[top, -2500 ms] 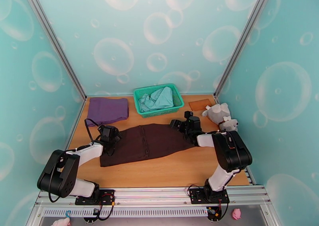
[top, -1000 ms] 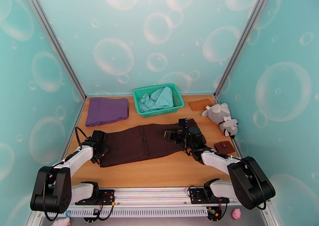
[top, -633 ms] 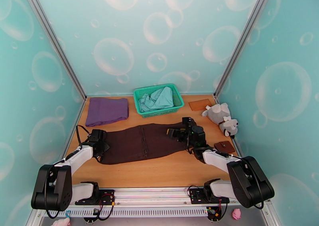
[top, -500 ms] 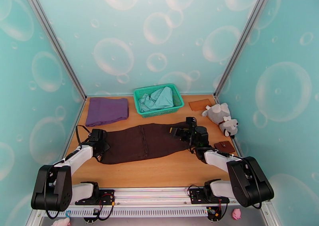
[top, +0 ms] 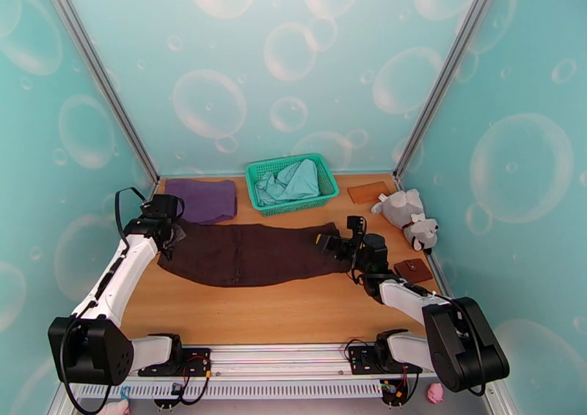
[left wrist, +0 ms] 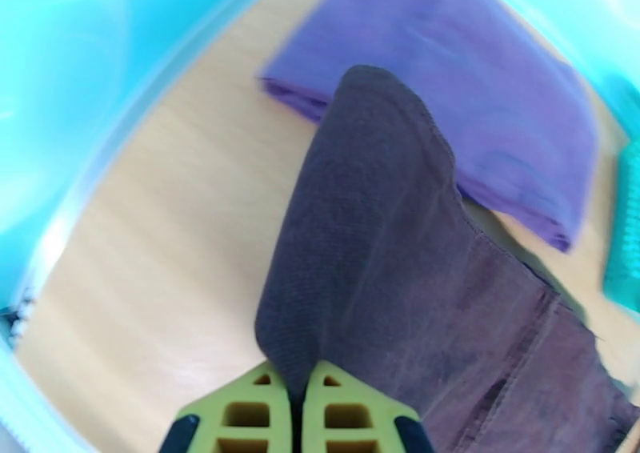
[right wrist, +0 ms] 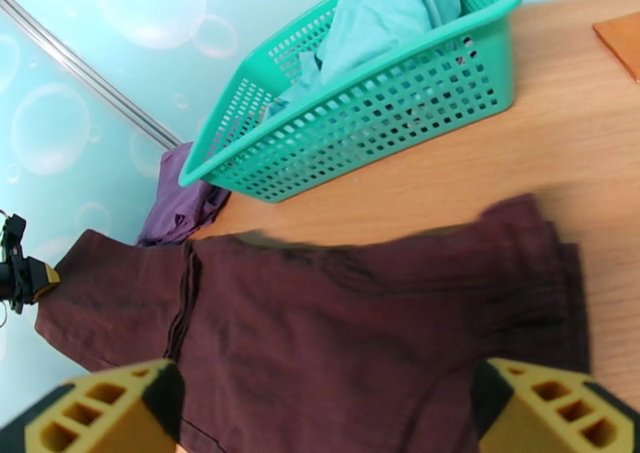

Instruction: Fold and stack the trousers

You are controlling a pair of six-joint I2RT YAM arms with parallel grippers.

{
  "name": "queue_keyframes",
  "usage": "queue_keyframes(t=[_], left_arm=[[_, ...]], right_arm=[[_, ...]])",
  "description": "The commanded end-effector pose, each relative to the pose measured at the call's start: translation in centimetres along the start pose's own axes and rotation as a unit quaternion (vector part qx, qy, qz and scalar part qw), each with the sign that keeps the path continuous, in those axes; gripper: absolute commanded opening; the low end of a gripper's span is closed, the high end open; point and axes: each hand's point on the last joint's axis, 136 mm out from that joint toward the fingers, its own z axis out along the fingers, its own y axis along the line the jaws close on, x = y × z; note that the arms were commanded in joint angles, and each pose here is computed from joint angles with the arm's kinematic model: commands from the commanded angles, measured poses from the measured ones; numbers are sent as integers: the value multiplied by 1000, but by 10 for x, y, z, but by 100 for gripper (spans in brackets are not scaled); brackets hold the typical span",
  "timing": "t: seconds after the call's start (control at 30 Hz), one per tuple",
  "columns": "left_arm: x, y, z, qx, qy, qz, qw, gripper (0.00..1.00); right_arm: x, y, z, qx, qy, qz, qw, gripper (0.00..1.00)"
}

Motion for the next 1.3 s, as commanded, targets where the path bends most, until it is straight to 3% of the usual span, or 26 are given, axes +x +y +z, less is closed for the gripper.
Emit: queue_keyframes(t=[0.0,0.17,0.37,0.63,0.9,1.03,1.27], left_arm=[[-29,46,-25,-93,-39,-1,995,0],[-63,58,-46,-115,-80,-11,990,0],[-76,40,-47,-73,-88,-6,993,0],[-77,25,-49,-33,-94,0,995,0],[-67,19,-42,-18,-85,7,996,0],[-62,18,-39,-13,-86,14,996,0],[-63,19,-41,-12,-92,24,995,0]], right_arm=[[-2,7,5,-16,11,8,1000,99],[11,21,18,-28,46,-12,998,99],[40,27,41,-33,112,-20,993,96],[71,41,68,8,162,-94,982,78],[99,4,77,107,229,-100,962,63],[109,5,80,97,254,-97,957,57],[129,25,72,76,286,-84,952,36]])
